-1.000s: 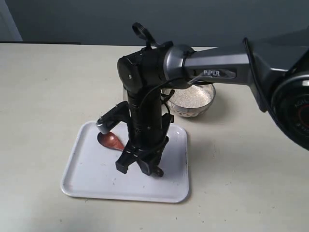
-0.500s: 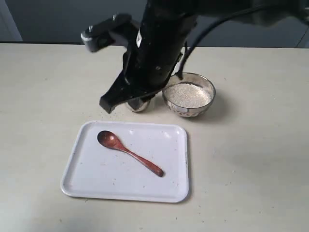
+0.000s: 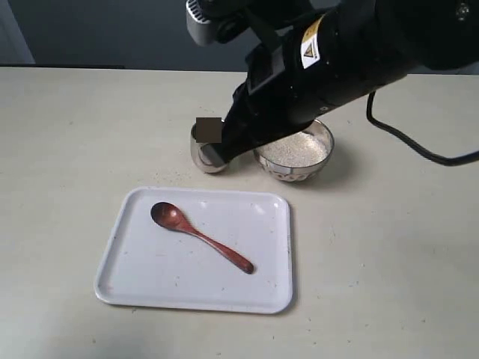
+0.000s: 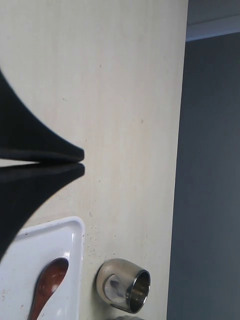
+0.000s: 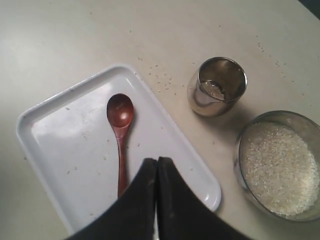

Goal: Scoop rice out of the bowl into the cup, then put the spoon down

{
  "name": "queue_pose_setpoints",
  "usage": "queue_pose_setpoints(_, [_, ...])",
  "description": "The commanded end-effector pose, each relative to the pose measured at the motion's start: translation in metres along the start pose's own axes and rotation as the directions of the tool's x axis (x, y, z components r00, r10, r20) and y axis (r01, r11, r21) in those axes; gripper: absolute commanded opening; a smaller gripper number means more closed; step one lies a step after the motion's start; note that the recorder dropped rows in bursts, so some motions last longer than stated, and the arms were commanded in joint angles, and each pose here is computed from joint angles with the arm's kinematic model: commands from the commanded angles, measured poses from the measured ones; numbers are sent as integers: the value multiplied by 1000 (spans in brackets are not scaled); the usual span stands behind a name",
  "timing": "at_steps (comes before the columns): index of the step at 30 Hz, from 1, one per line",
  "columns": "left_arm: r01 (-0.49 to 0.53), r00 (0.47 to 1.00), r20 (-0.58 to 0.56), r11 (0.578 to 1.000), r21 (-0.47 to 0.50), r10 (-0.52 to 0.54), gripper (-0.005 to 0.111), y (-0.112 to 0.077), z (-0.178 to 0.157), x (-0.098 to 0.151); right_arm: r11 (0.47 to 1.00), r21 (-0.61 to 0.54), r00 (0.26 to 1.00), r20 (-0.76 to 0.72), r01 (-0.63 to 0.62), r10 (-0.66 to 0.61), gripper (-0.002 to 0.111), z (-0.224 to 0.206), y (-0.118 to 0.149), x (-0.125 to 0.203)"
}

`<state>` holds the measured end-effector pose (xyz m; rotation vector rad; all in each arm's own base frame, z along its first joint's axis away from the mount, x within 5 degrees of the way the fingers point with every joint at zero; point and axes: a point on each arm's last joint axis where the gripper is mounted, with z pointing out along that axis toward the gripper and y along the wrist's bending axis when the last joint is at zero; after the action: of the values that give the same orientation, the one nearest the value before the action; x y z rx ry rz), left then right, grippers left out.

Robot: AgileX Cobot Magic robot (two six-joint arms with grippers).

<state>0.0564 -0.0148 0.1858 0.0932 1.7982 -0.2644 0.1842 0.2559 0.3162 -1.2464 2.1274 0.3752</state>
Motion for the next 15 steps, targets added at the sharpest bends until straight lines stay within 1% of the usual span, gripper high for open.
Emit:
queue_pose_setpoints(1, [-1, 1000, 11, 1000, 3, 1, 1, 0, 0, -2, 1000, 13, 998, 60, -2, 1, 0, -3, -2, -4])
queue_pose_setpoints(3, [-1, 1000, 11, 1000, 3, 1, 1, 0, 0, -2, 1000, 24, 994, 104, 11, -13, 0, -3, -3, -8])
queue_pose_setpoints(5, [-1, 1000, 11, 1000, 3, 1, 1, 0, 0, -2, 986, 102, 985, 99, 133, -143, 0, -13, -9, -7])
queue_pose_setpoints(7, [-1, 1000, 11, 1000, 3, 1, 1, 0, 0, -2, 960, 196, 971, 92, 200, -221, 0, -23, -18, -4])
queue_pose_setpoints(8, [-1, 1000, 11, 1000, 3, 1, 1, 0, 0, -2, 953, 279, 977, 140, 115, -159, 0, -36, -38, 2])
queue_pose_setpoints(9, [-1, 1000, 11, 1000, 3, 1, 1, 0, 0, -2, 950, 310, 980, 173, 42, -100, 0, -43, -52, 8])
queue_pose_setpoints(10, [-1, 1000, 11, 1000, 3, 1, 1, 0, 0, -2, 925, 359, 963, 270, -126, 27, 0, -56, -80, 21])
queue_pose_setpoints(11, [-1, 1000, 11, 1000, 3, 1, 1, 0, 0, -2, 908, 376, 948, 312, -183, 62, 0, -62, -91, 28])
queue_pose_setpoints(12, [-1, 1000, 11, 1000, 3, 1, 1, 0, 0, -2, 864, 412, 908, 404, -288, 110, 0, -79, -110, 45])
queue_pose_setpoints(13, [-1, 1000, 11, 1000, 3, 1, 1, 0, 0, -2, 842, 430, 890, 439, -325, 120, 0, -87, -115, 55])
queue_pose_setpoints(14, [-1, 1000, 11, 1000, 3, 1, 1, 0, 0, -2, 803, 464, 865, 486, -374, 122, 0, -103, -120, 76])
queue_pose_setpoints(15, [-1, 1000, 11, 1000, 3, 1, 1, 0, 0, -2, 772, 491, 853, 507, -403, 123, 0, -115, -117, 94])
